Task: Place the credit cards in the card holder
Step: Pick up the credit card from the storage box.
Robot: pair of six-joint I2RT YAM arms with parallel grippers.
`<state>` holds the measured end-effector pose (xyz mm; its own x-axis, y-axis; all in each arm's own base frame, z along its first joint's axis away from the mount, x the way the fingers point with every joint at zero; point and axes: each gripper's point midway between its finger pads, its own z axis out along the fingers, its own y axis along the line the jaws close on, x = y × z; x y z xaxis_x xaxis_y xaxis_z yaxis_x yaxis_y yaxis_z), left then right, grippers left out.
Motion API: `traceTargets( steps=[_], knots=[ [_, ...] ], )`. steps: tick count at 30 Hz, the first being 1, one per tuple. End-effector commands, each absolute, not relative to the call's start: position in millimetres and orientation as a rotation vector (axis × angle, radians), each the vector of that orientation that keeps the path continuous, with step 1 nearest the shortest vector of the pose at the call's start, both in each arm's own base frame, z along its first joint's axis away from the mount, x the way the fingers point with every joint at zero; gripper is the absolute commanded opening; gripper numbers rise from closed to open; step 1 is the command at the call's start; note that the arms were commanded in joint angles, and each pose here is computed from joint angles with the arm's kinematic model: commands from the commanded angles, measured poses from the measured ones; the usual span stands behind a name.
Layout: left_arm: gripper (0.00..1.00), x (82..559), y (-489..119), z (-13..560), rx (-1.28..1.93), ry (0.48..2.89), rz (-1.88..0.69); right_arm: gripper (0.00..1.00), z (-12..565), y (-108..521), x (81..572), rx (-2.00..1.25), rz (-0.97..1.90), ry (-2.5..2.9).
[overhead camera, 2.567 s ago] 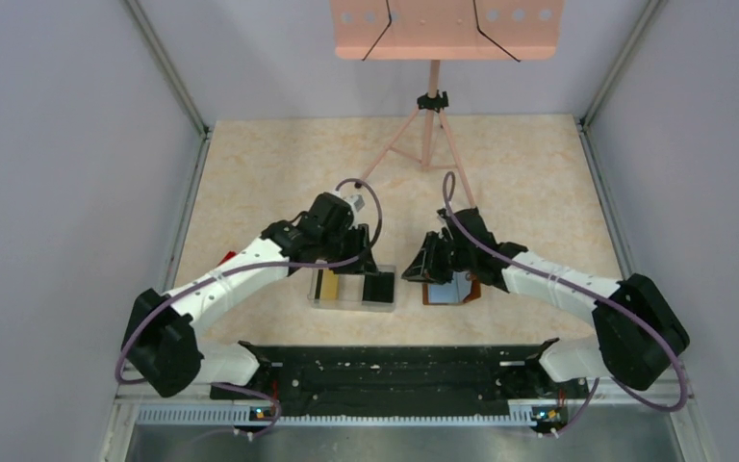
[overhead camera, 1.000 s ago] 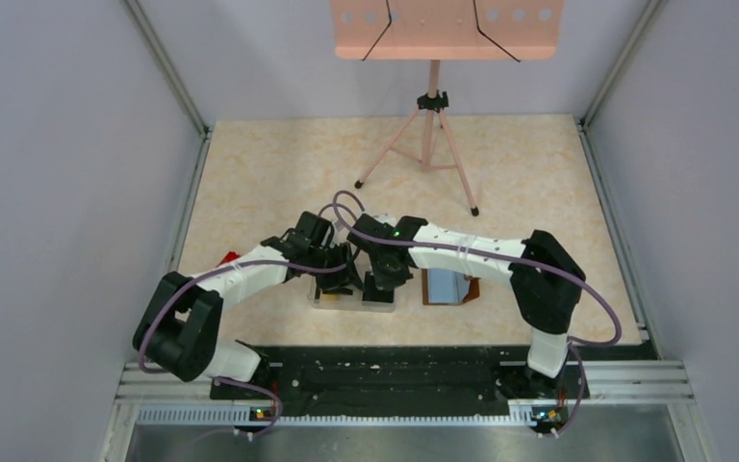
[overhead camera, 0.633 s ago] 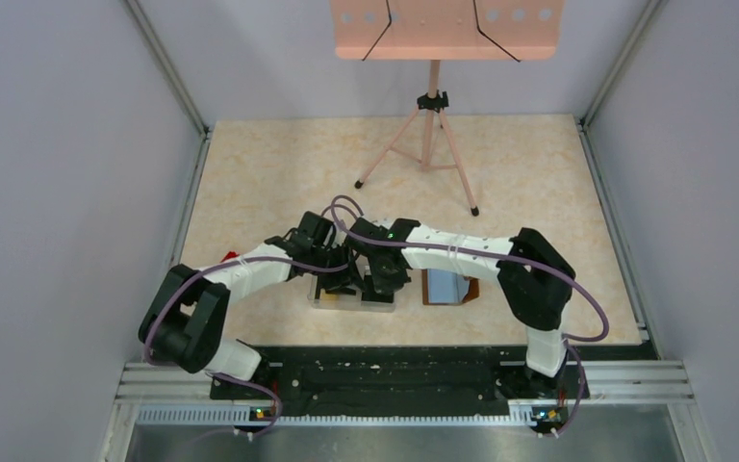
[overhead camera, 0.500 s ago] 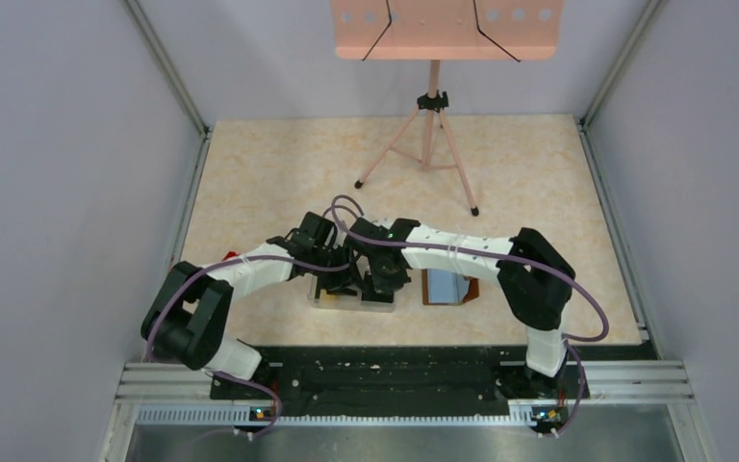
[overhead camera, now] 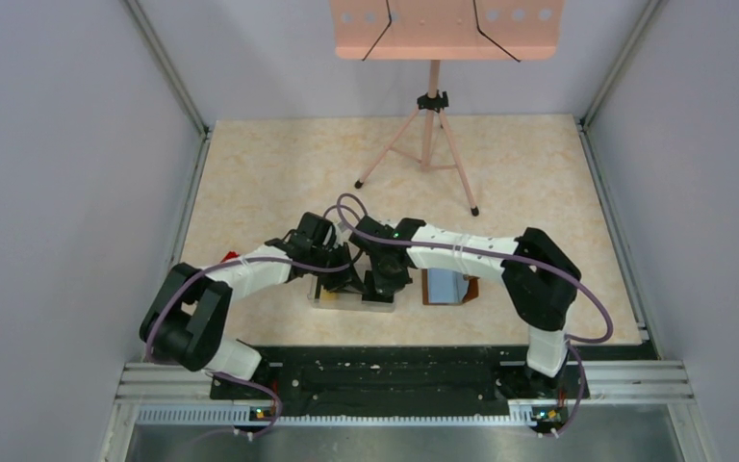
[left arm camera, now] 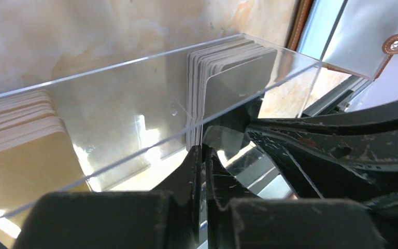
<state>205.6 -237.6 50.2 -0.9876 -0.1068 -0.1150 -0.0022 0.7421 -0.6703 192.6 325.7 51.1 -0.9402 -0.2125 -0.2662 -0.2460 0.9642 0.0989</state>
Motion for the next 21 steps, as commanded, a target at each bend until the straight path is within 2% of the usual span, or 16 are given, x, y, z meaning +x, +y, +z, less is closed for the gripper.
traceTargets(
  steps=[1, 8, 14, 17, 20, 21],
  knots=[
    [0.03, 213, -241, 71, -0.036, 2.725, -1.087, 0.00, 44, 326, 190, -0.315, 0.222, 2.878],
    [0.01, 216, -248, 93, -0.006, 2.662, -1.161, 0.00, 45, 326, 192, -0.311, 0.235, 2.878],
    [0.15, 213, -252, 84, 0.026, 2.702, -1.174, 0.00, 45, 326, 192, -0.305, 0.248, 2.878],
    [0.19, 209, -258, 79, 0.045, 2.715, -1.203, 0.00, 46, 326, 193, -0.300, 0.259, 2.876],
    [0.18, 207, -264, 78, 0.060, 2.715, -1.218, 0.00, 45, 326, 193, -0.301, 0.266, 2.878],
    [0.15, 207, -264, 78, 0.059, 2.714, -1.218, 0.00, 46, 326, 194, -0.301, 0.269, 2.877]
  ],
)
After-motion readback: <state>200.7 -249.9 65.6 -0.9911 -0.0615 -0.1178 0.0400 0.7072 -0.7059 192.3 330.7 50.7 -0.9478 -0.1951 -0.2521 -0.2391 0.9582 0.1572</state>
